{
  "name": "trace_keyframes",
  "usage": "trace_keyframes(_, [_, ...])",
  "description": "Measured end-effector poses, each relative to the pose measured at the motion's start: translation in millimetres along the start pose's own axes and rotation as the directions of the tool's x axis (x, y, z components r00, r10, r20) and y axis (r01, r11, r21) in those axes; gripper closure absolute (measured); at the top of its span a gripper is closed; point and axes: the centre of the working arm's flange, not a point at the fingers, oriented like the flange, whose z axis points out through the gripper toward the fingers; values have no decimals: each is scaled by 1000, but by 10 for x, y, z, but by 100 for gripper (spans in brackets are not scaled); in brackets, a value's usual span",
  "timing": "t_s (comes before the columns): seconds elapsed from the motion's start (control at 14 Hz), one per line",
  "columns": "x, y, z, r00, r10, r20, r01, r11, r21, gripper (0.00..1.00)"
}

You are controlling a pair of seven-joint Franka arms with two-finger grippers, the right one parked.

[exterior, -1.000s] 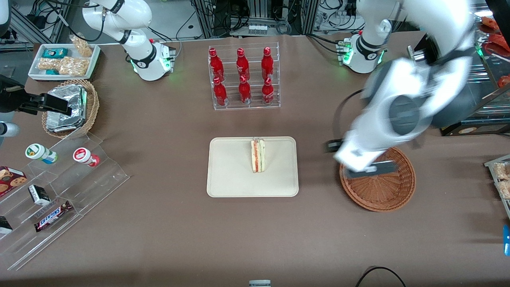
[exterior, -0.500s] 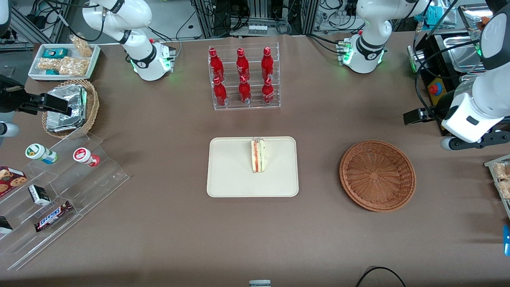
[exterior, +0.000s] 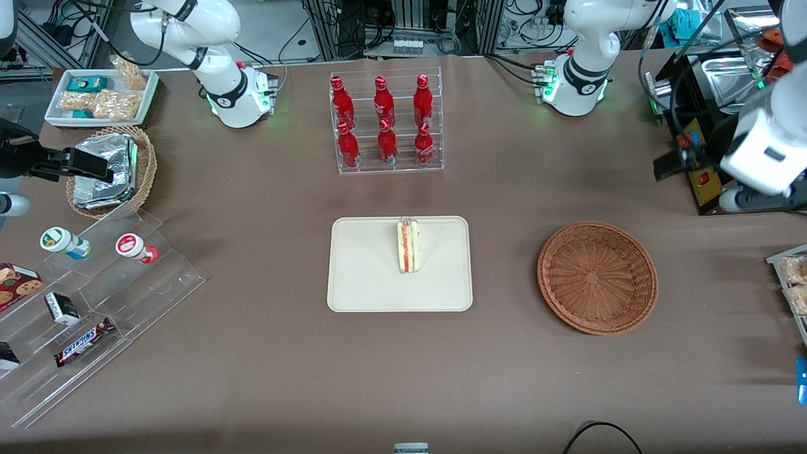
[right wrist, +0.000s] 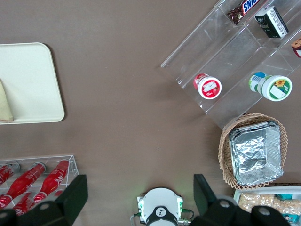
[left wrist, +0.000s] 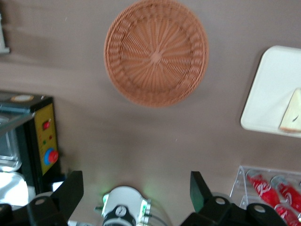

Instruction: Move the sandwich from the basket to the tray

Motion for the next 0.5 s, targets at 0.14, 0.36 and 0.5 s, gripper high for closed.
trace_keyframes(0.14, [-200,19,-8,1000,5,0,-5,1000,14,0])
trace_keyframes(0.36, [-336,114,-28,1000,24,-6,-23,999,23,0])
trace_keyframes(0.5, [-368,146,-33,1000,31,-5,-31,999,15,0])
